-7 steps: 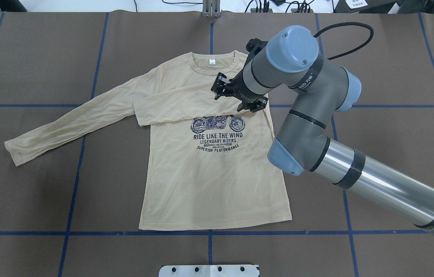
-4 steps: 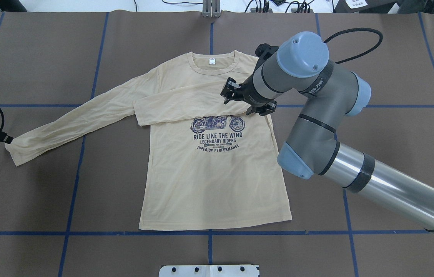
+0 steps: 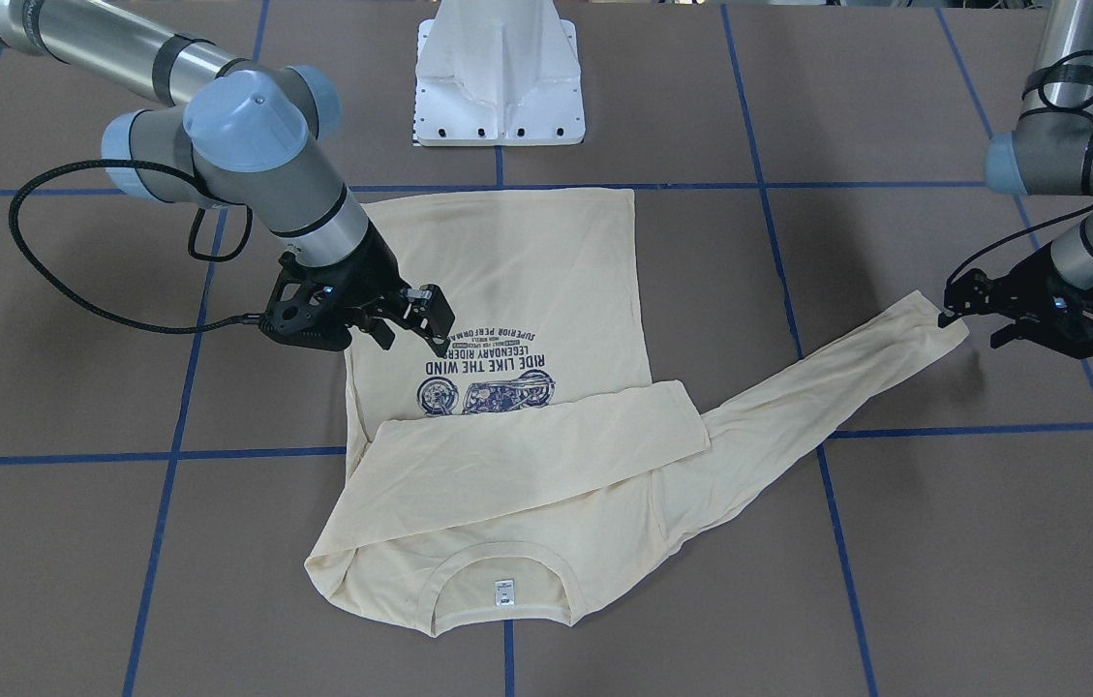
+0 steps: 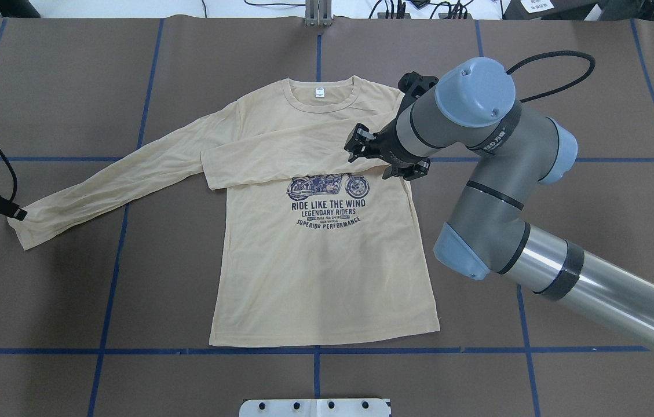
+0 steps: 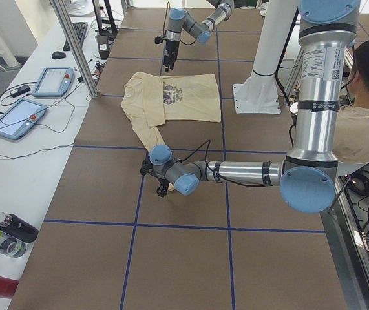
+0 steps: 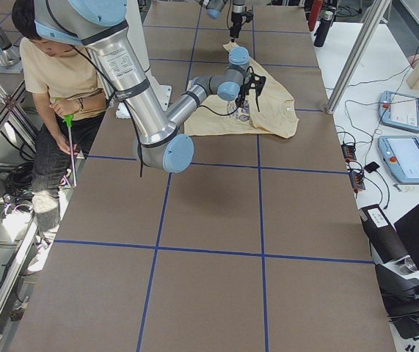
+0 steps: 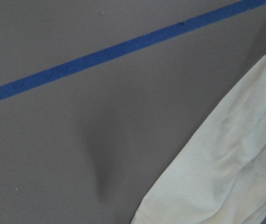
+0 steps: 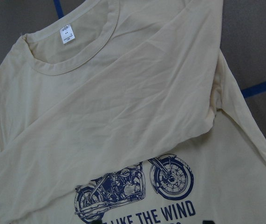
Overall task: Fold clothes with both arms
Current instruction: 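Lay the sleeve across the shirt front, release, and raise the right gripper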
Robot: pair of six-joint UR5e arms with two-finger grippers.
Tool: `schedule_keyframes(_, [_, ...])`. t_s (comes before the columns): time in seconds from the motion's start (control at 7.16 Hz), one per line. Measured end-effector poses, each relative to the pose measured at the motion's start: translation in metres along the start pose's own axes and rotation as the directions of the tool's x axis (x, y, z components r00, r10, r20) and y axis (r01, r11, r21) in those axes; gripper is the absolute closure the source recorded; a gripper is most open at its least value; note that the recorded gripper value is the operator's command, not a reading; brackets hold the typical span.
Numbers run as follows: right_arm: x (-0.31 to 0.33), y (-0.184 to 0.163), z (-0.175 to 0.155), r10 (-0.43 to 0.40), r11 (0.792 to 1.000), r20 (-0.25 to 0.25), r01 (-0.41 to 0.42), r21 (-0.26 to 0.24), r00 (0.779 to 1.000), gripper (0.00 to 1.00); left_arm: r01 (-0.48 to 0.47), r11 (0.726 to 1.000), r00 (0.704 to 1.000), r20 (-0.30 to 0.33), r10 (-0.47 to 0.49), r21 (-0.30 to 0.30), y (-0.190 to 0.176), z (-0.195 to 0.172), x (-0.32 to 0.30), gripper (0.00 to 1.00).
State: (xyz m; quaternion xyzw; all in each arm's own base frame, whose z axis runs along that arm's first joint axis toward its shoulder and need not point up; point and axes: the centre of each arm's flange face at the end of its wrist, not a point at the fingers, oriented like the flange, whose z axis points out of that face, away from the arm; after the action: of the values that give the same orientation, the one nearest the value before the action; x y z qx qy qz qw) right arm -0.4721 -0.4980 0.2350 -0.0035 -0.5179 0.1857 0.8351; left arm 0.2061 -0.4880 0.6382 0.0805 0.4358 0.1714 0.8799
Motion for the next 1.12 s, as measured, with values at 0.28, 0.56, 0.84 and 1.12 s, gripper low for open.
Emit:
schedule_keyframes(0.28, [0.0015, 0.0013, 0.0020, -0.001, 1.000, -0.004, 0.001, 0.002, 1.000, 0.23, 0.005, 1.000, 1.000, 0.002, -0.005, -0.005, -0.0031, 0.0044, -0.0031, 0.43])
schedule_keyframes(0.56, [0.0017, 0.0025, 0.0033, -0.003, 1.000, -0.005, 0.003, 0.002, 1.000, 0.23, 0.006, 1.000, 1.000, 0.001, -0.006, -0.007, -0.0033, 0.0053, -0.0038, 0.86])
schedule_keyframes(0.84, [0.0006, 0.0064, 0.0060, -0.007, 1.000, -0.006, 0.007, 0.006, 1.000, 0.23, 0.004, 1.000, 1.000, 0.003, -0.004, -0.007, -0.0030, 0.0055, -0.0042, 1.00])
schedule_keyframes(1.12, [0.0005, 0.0095, 0.0095, -0.010, 1.000, -0.009, 0.010, 0.012, 1.000, 0.23, 0.009, 1.000, 1.000, 0.003, -0.009, -0.007, -0.0005, 0.0042, -0.0044, 1.00])
